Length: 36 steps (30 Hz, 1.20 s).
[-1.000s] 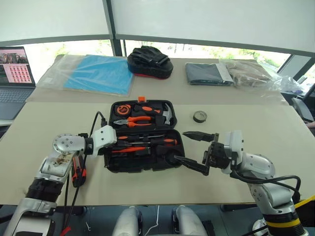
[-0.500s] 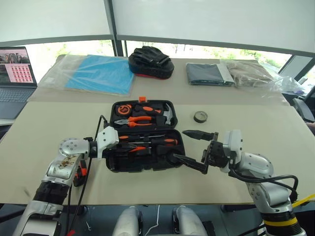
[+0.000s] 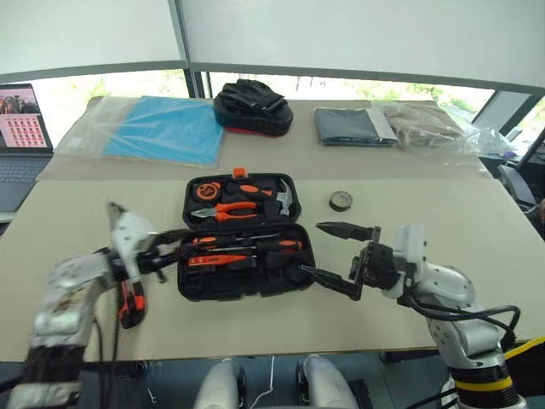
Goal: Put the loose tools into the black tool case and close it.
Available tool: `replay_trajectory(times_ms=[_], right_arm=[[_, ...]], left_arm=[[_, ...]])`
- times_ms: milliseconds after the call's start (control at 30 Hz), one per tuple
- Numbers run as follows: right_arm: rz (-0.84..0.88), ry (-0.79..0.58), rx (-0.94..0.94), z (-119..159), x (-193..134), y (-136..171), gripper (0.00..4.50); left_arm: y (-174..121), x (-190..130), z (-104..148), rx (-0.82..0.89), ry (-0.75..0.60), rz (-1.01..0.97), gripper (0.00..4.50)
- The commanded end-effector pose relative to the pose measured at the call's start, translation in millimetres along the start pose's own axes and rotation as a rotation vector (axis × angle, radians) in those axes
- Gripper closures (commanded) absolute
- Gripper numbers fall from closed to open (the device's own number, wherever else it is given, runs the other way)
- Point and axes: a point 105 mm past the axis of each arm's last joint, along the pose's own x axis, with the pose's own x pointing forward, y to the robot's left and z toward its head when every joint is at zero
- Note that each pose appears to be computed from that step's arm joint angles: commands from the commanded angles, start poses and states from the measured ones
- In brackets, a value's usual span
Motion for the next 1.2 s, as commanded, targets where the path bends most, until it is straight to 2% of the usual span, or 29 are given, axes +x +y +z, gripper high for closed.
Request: replay_trajectory(times_ms=[33,100,133,267,367,567,733,833,1000,1133,1200], right_arm=[[0.030,-0.040,-0.061,8.8,-4.4,4.9,0.00],[0.047,-0.047,-0.071,6.8,-4.8,9.7,0.00],[0.052,-0.050,-0.073,5.7,-4.9,11.7,0.00],[0.091,-0.096,0.001,6.9,-2.2,27.0,0.00],[0.102,-0.122,0.024,9.4,-2.2,31.1,0.00],[0.138,-0.121,-0.003,5.9,-3.1,33.8,0.00],[0.167,-0.118,0.009,2.9,-2.5,34.5,0.00],[0.177,-0.119,0.011,2.3,-1.0,34.2,0.00],[0.194,-0.113,0.010,1.9,0.8,32.6,0.00],[0.198,-0.114,0.008,3.0,2.8,31.4,0.00],[0.200,-0.114,0.008,3.2,3.4,31.8,0.00]], left_arm=[[15.2,-52.0,2.2,0.004,0.006,0.222,1.11],[13.6,-85.0,-10.5,-0.026,0.048,0.338,0.30],[11.5,-97.7,-15.8,-0.045,0.067,0.382,0.04],[-6.9,-159.0,-45.1,-0.146,0.173,0.577,0.04],[-18.8,-174.1,-51.2,-0.172,0.207,0.610,0.04],[-32.5,-149.9,-38.8,-0.219,0.210,0.561,0.04],[-48.7,-101.4,-21.7,-0.379,0.222,0.540,0.04],[-55.4,-83.5,-25.8,-0.424,0.289,0.562,0.04],[-58.9,-56.6,-31.1,-0.473,0.319,0.665,0.04],[-72.4,-32.6,-40.5,-0.481,0.358,0.633,0.04],[-73.7,-30.3,-44.4,-0.485,0.375,0.651,0.04]])
